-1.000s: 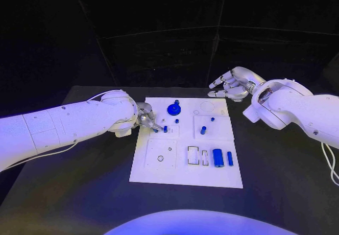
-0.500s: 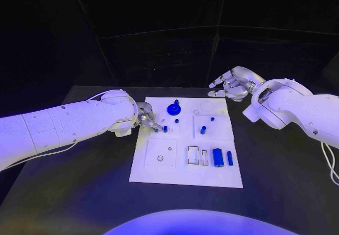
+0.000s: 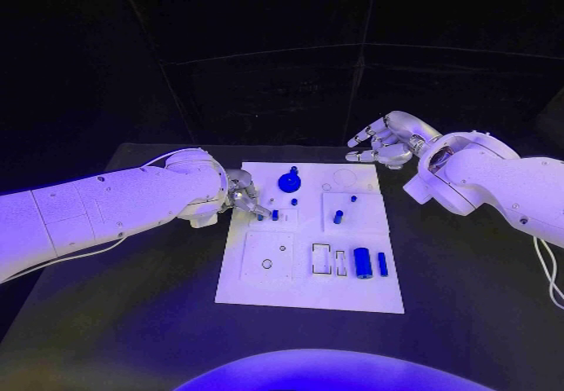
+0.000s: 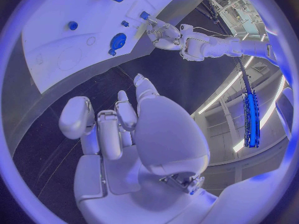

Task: Assemble the parts on the task board

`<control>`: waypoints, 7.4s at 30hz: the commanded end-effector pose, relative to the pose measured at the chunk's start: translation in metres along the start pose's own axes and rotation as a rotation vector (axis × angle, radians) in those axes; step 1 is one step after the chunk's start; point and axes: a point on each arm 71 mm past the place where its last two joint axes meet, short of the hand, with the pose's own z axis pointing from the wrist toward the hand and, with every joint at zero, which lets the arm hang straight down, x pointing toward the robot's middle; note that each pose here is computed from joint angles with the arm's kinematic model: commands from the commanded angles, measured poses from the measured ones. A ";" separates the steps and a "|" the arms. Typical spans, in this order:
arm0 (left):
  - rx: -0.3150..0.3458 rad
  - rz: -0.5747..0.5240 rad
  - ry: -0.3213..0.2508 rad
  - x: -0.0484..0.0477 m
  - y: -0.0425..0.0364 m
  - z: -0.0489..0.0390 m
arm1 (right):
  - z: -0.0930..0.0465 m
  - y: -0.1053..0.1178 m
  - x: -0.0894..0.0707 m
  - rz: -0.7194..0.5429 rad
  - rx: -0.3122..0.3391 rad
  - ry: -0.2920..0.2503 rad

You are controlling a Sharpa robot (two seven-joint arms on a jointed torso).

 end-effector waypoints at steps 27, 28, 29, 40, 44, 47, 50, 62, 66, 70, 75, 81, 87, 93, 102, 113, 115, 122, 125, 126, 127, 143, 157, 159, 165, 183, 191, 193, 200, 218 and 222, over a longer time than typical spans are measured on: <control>0.347 -0.268 -0.244 -0.0416 -0.0315 -0.0104 | 0.003 0.002 0.001 -0.002 -0.014 0.002; 0.393 -0.260 -0.260 -0.0404 -0.0354 -0.0095 | 0.003 0.002 0.001 -0.002 -0.014 0.002; 0.436 -0.245 -0.277 -0.0389 -0.0390 -0.0089 | 0.003 0.002 0.001 -0.002 -0.014 0.003; 0.629 0.110 -0.349 -0.0201 -0.0644 0.0011 | 0.003 0.003 0.001 -0.002 -0.015 0.005; 0.622 0.207 -0.331 -0.0131 -0.0679 0.0069 | 0.003 0.003 0.002 -0.002 -0.016 0.007; 0.611 0.255 -0.321 -0.0085 -0.0703 0.0115 | 0.003 0.004 0.002 -0.002 -0.016 0.007; 0.595 0.285 -0.314 -0.0054 -0.0722 0.0157 | 0.003 0.004 0.002 -0.001 -0.017 0.008; 0.542 0.336 -0.307 -0.0011 -0.0803 0.0263 | 0.003 0.004 0.002 -0.001 -0.017 0.008; 0.530 0.342 -0.294 -0.0001 -0.0812 0.0279 | 0.004 0.004 0.002 -0.001 -0.017 0.008; 0.515 0.348 -0.283 0.0001 -0.0807 0.0296 | 0.004 0.004 0.002 -0.001 -0.017 0.008; 0.488 0.350 -0.275 -0.0005 -0.0785 0.0318 | 0.004 0.004 0.003 -0.001 -0.018 0.009; 0.472 0.351 -0.270 -0.0009 -0.0775 0.0335 | 0.004 0.004 0.003 -0.001 -0.018 0.010; 0.463 0.355 -0.255 0.0000 -0.0782 0.0349 | 0.004 0.004 0.003 -0.001 -0.019 0.011; 0.464 0.359 -0.244 0.0013 -0.0795 0.0358 | 0.005 0.005 0.004 -0.001 -0.020 0.012; 0.461 0.362 -0.231 0.0025 -0.0799 0.0366 | 0.005 0.006 0.004 -0.001 -0.021 0.014; 0.492 0.356 -0.266 0.0007 -0.0831 0.0356 | 0.005 0.006 0.005 0.000 -0.023 0.015; 0.507 0.352 -0.285 -0.0004 -0.0842 0.0348 | 0.005 0.006 0.005 0.000 -0.024 0.016; 0.529 0.332 -0.329 -0.0036 -0.0839 0.0333 | 0.005 0.007 0.005 0.000 -0.024 0.016; 0.534 0.327 -0.339 -0.0042 -0.0826 0.0321 | 0.005 0.006 0.005 0.000 -0.024 0.016; 0.536 0.324 -0.342 -0.0043 -0.0820 0.0315 | 0.005 0.006 0.005 0.000 -0.024 0.016; 0.538 0.319 -0.344 -0.0044 -0.0814 0.0307 | 0.005 0.006 0.005 0.000 -0.024 0.016; 0.531 0.243 -0.358 -0.0144 -0.0595 0.0087 | 0.005 0.005 0.004 -0.001 -0.021 0.014; 0.448 0.227 -0.322 -0.0198 -0.0309 0.0077 | 0.005 0.004 0.003 -0.002 -0.018 0.014; 0.439 0.227 -0.318 -0.0202 -0.0287 0.0086 | 0.005 0.004 0.003 -0.002 -0.018 0.014; 0.424 0.229 -0.302 -0.0193 -0.0253 0.0099 | 0.005 0.004 0.003 -0.002 -0.018 0.015; 0.404 0.232 -0.279 -0.0180 -0.0224 0.0121 | 0.005 0.004 0.003 -0.002 -0.018 0.015; 0.398 0.234 -0.268 -0.0166 -0.0226 0.0147 | 0.005 0.004 0.004 -0.002 -0.019 0.016; 0.397 0.234 -0.267 -0.0164 -0.0226 0.0152 | 0.005 0.004 0.004 -0.002 -0.019 0.016; 0.395 0.235 -0.261 -0.0156 -0.0235 0.0163 | 0.005 0.004 0.004 -0.002 -0.019 0.016; 0.378 0.236 -0.254 -0.0152 -0.0237 0.0177 | 0.005 0.004 0.004 -0.002 -0.019 0.016; 0.372 0.235 -0.255 -0.0154 -0.0229 0.0178 | 0.005 0.004 0.004 -0.002 -0.018 0.016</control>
